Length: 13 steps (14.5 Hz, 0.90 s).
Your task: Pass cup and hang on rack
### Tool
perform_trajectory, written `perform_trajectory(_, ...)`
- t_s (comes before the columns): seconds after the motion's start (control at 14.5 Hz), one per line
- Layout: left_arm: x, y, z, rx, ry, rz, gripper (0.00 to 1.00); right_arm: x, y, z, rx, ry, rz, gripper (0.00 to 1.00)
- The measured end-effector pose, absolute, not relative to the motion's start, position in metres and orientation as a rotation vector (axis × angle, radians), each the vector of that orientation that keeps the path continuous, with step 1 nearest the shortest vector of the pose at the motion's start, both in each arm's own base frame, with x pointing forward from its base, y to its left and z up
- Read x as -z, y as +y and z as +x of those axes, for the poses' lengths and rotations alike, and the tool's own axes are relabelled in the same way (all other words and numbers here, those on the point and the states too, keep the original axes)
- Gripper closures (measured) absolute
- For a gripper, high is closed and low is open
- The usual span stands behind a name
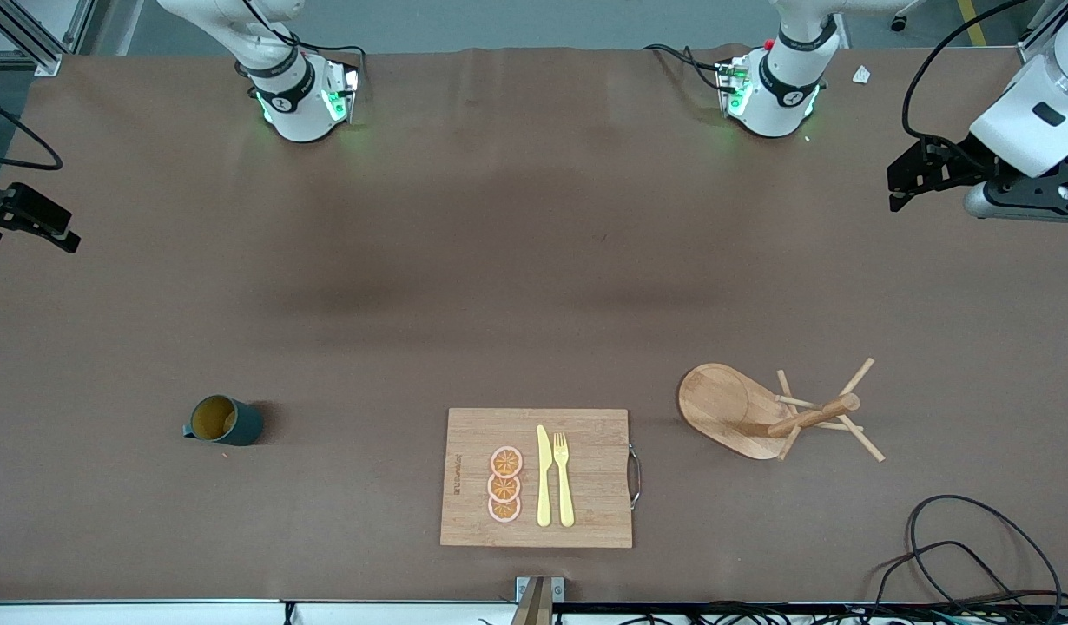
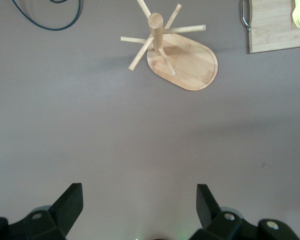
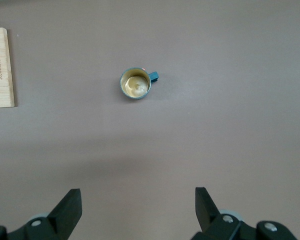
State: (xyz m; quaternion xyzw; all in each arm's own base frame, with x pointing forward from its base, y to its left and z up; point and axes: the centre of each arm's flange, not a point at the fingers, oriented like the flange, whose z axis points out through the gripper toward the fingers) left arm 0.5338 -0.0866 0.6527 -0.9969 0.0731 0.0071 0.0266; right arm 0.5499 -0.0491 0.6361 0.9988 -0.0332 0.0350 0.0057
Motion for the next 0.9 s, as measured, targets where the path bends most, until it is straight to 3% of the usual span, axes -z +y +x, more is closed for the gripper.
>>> perform_trajectory(0.9, -0.6470, -0.0873, 0.5379, -0.053, 0.224, -3.093, 0.00, -0.6361, -0.0491, 0.5499, -0.109, -0.104, 3.127, 0.00)
